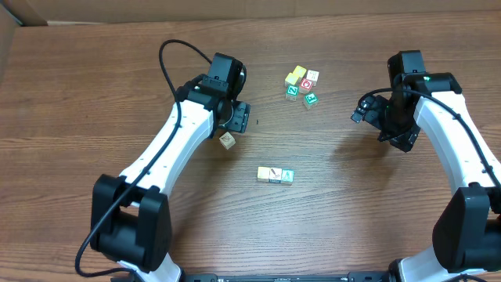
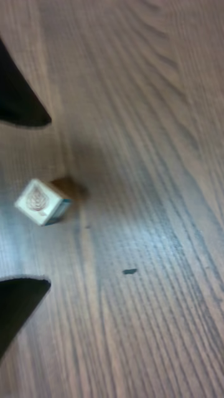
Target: Flip 3 blocks
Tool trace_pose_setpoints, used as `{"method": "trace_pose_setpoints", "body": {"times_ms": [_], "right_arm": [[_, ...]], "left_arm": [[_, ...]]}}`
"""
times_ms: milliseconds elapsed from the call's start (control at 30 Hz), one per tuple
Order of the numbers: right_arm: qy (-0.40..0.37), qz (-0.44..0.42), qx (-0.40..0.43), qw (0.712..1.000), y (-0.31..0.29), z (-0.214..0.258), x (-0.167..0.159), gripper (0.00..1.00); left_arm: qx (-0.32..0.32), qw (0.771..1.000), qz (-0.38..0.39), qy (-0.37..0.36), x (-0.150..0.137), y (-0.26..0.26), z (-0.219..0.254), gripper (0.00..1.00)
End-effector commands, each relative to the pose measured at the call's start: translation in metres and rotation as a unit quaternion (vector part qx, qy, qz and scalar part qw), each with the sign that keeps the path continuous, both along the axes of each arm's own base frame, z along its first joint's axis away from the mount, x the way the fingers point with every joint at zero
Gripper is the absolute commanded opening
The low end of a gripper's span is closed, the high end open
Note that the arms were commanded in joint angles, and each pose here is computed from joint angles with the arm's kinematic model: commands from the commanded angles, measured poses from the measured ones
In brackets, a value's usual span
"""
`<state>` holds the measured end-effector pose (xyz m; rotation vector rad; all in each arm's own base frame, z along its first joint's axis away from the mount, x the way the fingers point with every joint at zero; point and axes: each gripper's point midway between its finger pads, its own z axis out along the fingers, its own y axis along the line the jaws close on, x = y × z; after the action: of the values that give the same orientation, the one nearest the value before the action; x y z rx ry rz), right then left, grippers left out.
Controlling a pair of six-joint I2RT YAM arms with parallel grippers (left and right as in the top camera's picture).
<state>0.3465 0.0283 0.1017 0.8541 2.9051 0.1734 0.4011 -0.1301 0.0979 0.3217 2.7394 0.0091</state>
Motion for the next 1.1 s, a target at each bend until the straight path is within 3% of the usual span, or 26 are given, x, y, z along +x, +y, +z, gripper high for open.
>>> {"method": "trace_pose_setpoints", "body": {"times_ms": [0, 67, 133, 200, 267, 367, 400, 467, 733, 1067], "right_arm": [[-0.011, 0.001, 0.001, 1.0, -0.001, 0.006, 0.004, 1.0], [-0.011, 0.001, 0.001, 1.0, 0.0, 0.006, 0.004, 1.0], [-0.011, 0.0, 0.001, 1.0, -0.001, 0.006, 0.004, 1.0], [-0.011, 0.0, 0.001, 1.0, -0.001, 0.006, 0.004, 1.0], [-0.011, 0.0, 0.001, 1.0, -0.001, 0.006, 0.004, 1.0], [-0.011, 0.0, 0.001, 1.0, -0.001, 0.006, 0.004, 1.0], [-0.011, 0.001, 0.001, 1.0, 0.0, 0.006, 0.004, 1.0], [-0.011, 0.001, 0.001, 1.0, 0.0, 0.006, 0.004, 1.0], [-0.011, 0.001, 0.001, 1.0, -0.001, 0.006, 0.004, 1.0], [-0.011, 0.001, 0.001, 1.0, 0.0, 0.006, 0.004, 1.0]], "left_arm": [[0.016, 0.999, -0.031, 0.022, 0.001, -0.002, -0.029, 0.5], [0.027, 0.998, -0.054, 0.029, 0.002, -0.002, -0.038, 0.48], [0.035, 0.996, -0.063, 0.043, 0.0, 0.0, -0.049, 0.62], [0.04, 0.995, -0.063, 0.061, -0.002, 0.002, -0.063, 0.65], [0.051, 0.994, -0.057, 0.076, -0.004, 0.005, -0.077, 0.6], [0.059, 0.993, -0.04, 0.094, -0.007, 0.009, -0.094, 0.39], [0.057, 0.993, -0.03, 0.097, -0.008, 0.01, -0.097, 0.27], [0.048, 0.994, -0.017, 0.1, -0.009, 0.008, -0.097, 0.19], [0.016, 0.984, -0.012, 0.176, -0.044, 0.001, -0.1, 0.22], [-0.086, 0.962, 0.043, 0.254, -0.076, -0.028, -0.088, 0.2]]}}
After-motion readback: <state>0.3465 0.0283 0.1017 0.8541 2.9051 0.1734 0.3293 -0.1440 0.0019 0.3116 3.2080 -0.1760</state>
